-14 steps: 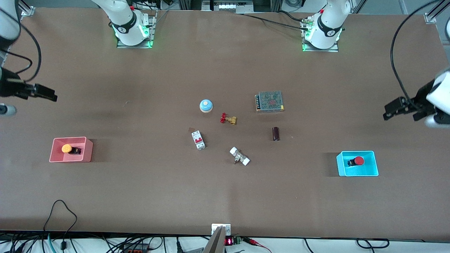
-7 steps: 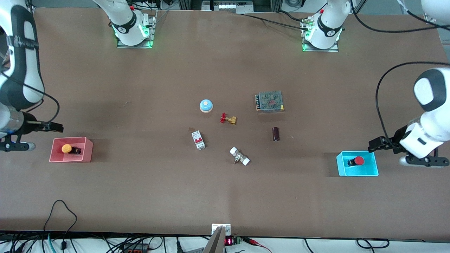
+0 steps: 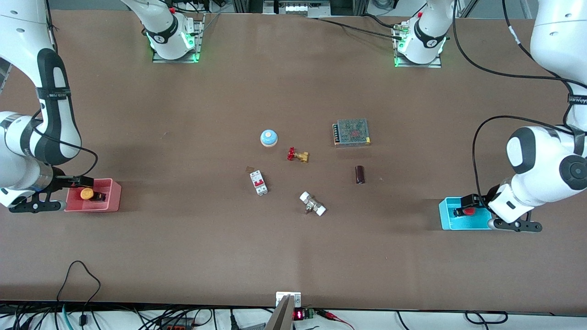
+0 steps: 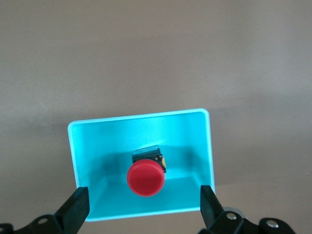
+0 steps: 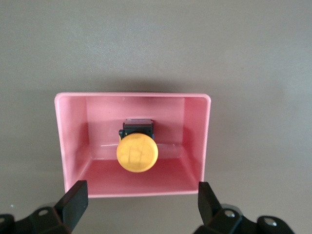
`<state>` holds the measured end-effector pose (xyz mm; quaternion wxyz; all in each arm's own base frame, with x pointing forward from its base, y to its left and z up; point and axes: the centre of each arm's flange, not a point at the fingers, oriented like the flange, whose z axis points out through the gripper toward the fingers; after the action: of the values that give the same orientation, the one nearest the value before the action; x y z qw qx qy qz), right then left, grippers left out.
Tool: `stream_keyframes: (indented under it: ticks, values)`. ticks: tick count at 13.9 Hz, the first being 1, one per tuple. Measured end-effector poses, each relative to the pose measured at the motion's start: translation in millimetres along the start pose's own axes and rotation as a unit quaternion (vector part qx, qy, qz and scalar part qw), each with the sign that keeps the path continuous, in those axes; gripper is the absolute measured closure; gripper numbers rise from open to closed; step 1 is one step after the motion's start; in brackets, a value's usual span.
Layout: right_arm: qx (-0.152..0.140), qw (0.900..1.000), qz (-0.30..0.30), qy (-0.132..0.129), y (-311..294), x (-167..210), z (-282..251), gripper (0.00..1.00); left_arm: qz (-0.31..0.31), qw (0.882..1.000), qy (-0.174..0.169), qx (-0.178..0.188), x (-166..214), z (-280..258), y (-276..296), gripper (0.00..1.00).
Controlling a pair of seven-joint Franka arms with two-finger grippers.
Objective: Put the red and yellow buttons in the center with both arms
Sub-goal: 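Close the right gripper on the yellow button while the left gripper grasps the red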
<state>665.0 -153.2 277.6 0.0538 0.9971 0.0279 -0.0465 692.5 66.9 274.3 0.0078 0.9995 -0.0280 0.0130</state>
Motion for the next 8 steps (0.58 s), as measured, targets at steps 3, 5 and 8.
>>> stream_keyframes:
  ticks: [3, 5, 8]
  values:
    - [0.005, 1.000, 0.004, 0.005, 0.9, 3.7, 19.0, 0.00, -0.004, 1.000, -0.018, -0.004, -4.2, 27.4, -6.4, 0.00]
    - [0.004, 1.000, 0.003, 0.005, -0.7, 6.8, 29.4, 0.00, -0.004, 1.000, -0.026, -0.007, -5.8, 39.1, -6.0, 0.01]
    - [0.001, 1.000, 0.001, 0.007, -1.3, 11.6, 38.2, 0.00, -0.005, 1.000, -0.028, -0.007, -6.1, 42.7, -5.6, 0.10]
